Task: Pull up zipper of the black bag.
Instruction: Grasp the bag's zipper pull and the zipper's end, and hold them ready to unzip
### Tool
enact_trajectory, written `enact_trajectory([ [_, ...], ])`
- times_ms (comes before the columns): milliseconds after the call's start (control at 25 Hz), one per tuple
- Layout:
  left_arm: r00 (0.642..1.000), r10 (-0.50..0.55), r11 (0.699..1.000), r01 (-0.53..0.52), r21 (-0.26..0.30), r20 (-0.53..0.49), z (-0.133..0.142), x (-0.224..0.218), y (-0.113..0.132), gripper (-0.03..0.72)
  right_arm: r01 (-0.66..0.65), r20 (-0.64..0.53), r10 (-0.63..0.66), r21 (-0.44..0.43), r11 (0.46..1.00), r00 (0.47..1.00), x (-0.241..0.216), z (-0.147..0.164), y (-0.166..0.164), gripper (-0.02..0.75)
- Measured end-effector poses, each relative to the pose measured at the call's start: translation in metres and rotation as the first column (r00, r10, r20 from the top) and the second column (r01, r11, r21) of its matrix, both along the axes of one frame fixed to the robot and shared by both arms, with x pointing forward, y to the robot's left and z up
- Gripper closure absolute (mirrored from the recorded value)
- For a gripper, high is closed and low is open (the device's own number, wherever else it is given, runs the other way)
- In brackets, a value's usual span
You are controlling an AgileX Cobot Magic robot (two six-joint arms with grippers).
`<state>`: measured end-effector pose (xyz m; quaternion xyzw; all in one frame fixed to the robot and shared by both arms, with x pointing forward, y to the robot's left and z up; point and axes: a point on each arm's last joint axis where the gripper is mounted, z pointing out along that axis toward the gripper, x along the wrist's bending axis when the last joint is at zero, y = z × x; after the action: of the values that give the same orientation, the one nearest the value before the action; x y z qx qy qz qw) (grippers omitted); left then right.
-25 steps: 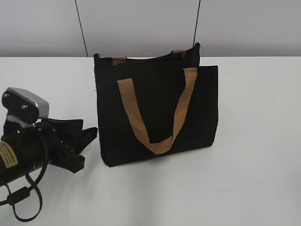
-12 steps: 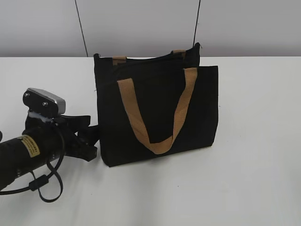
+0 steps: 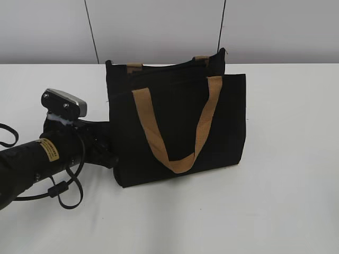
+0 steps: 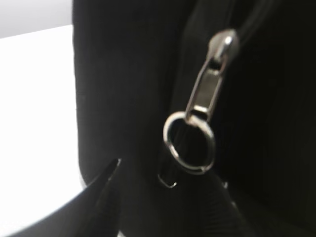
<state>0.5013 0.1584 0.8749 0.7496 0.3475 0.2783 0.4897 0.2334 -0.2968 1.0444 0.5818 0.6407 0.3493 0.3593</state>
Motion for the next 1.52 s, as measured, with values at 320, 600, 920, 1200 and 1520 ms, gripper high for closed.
enact_trajectory([
  [320, 1.0, -0.031, 0.999, 0.031, 0.01, -0.001, -0.006, 0.008, -0.006, 0.327, 0.0, 0.0, 0.0, 0.0, 1.0, 1.0, 0.0, 0.0, 0.0, 0.303],
  [600, 0.999, -0.033, 0.999, 0.033, 0.01, 0.003, -0.006, 0.011, -0.007, 0.48, 0.0, 0.0, 0.0, 0.0, 1.0, 1.0, 0.0, 0.0, 0.0, 0.303],
  [920, 0.999, -0.028, 0.999, 0.029, 0.028, -0.018, -0.005, 0.01, -0.006, 0.663, 0.0, 0.0, 0.0, 0.0, 1.0, 1.0, 0.0, 0.0, 0.0, 0.303],
  [1200, 1.0, -0.013, 0.997, 0.015, 0.078, -0.026, 0.032, 0.001, 0.001, 0.664, 0.0, 0.0, 0.0, 0.0, 1.0, 1.0, 0.0, 0.0, 0.0, 0.303],
  [1520, 1.0, 0.007, 0.996, -0.009, 0.092, 0.022, 0.079, -0.015, 0.012, 0.665, 0.0, 0.0, 0.0, 0.0, 1.0, 1.0, 0.0, 0.0, 0.0, 0.303],
])
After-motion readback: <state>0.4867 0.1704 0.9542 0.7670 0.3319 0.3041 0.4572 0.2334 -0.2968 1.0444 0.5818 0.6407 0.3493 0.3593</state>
